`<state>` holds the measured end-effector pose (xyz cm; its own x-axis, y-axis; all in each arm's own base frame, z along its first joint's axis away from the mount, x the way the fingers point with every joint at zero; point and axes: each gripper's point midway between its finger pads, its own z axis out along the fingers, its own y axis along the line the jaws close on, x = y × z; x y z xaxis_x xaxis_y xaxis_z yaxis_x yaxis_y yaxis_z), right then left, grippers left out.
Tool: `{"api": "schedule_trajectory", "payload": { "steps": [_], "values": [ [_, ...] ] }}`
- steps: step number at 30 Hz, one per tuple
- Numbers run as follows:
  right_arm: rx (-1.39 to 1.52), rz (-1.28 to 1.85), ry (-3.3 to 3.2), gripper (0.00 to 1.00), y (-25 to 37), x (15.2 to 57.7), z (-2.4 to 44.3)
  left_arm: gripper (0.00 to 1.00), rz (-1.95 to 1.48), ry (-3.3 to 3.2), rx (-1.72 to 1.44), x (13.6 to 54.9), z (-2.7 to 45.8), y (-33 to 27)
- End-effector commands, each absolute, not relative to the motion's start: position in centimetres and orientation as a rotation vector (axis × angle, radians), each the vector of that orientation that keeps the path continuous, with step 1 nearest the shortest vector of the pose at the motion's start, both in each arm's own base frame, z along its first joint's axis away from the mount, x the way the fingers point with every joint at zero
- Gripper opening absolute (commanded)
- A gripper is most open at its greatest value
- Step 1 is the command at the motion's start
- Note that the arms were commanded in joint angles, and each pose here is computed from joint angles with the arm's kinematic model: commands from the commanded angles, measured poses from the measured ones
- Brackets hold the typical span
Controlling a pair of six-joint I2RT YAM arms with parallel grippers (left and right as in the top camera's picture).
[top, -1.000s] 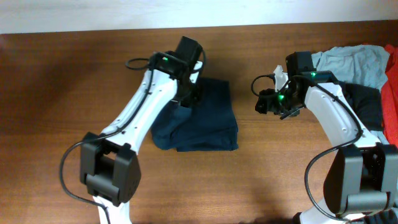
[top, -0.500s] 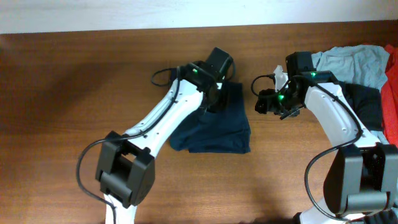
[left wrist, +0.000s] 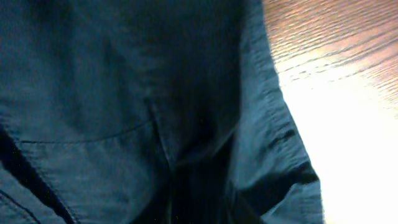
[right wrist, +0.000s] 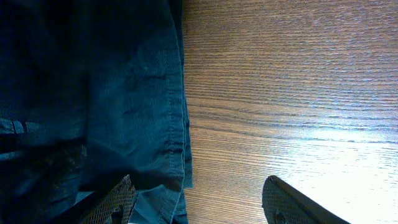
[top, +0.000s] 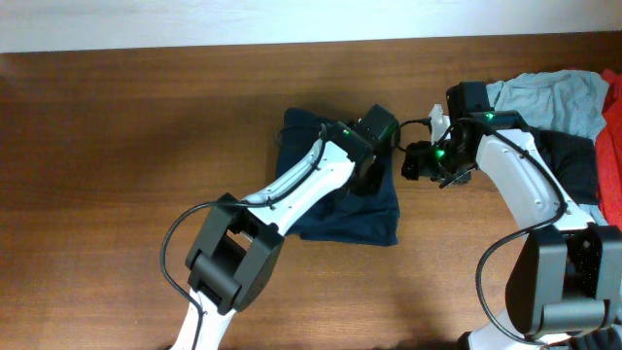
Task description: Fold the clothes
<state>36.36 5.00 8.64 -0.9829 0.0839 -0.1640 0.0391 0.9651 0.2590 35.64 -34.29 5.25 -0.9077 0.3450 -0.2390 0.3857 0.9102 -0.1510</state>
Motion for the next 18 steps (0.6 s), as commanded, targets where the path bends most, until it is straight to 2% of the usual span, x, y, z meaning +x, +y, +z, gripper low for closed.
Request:
{"api": "schedule_trajectory", "payload": {
  "steps": [1,4,8,11,16,17,18],
  "values": [
    [0.109,0.349,2.939,0.72,4.5,36.3,8.8,0.34,-0.32,2.852,0.557,35.5,5.9,-35.1],
    [0.109,0.349,2.939,0.72,4.5,36.3,8.8,0.5,-0.325,2.843,0.554,35.8,6.5,-35.2],
    [0.109,0.349,2.939,0.72,4.5,36.3,8.8,0.52,-0.32,2.833,0.514,37.4,9.3,-34.1],
    [0.109,0.349,2.939,0.72,4.5,36.3,8.8,0.6,-0.334,2.805,0.408,40.3,13.1,-31.8],
    [0.054,0.436,2.921,0.71,5.6,36.4,9.1,0.61,-0.3,2.772,0.305,43.4,15.6,-27.9],
    [-0.023,0.517,2.898,0.7,6.6,36.5,9.5,0.59,-0.27,2.78,0.28,43.7,15.5,-26.9],
    [-0.142,0.65,2.847,0.62,8.2,36.5,10.2,0.49,-0.237,2.8,0.245,44.0,15.1,-25.4]
  ]
}}
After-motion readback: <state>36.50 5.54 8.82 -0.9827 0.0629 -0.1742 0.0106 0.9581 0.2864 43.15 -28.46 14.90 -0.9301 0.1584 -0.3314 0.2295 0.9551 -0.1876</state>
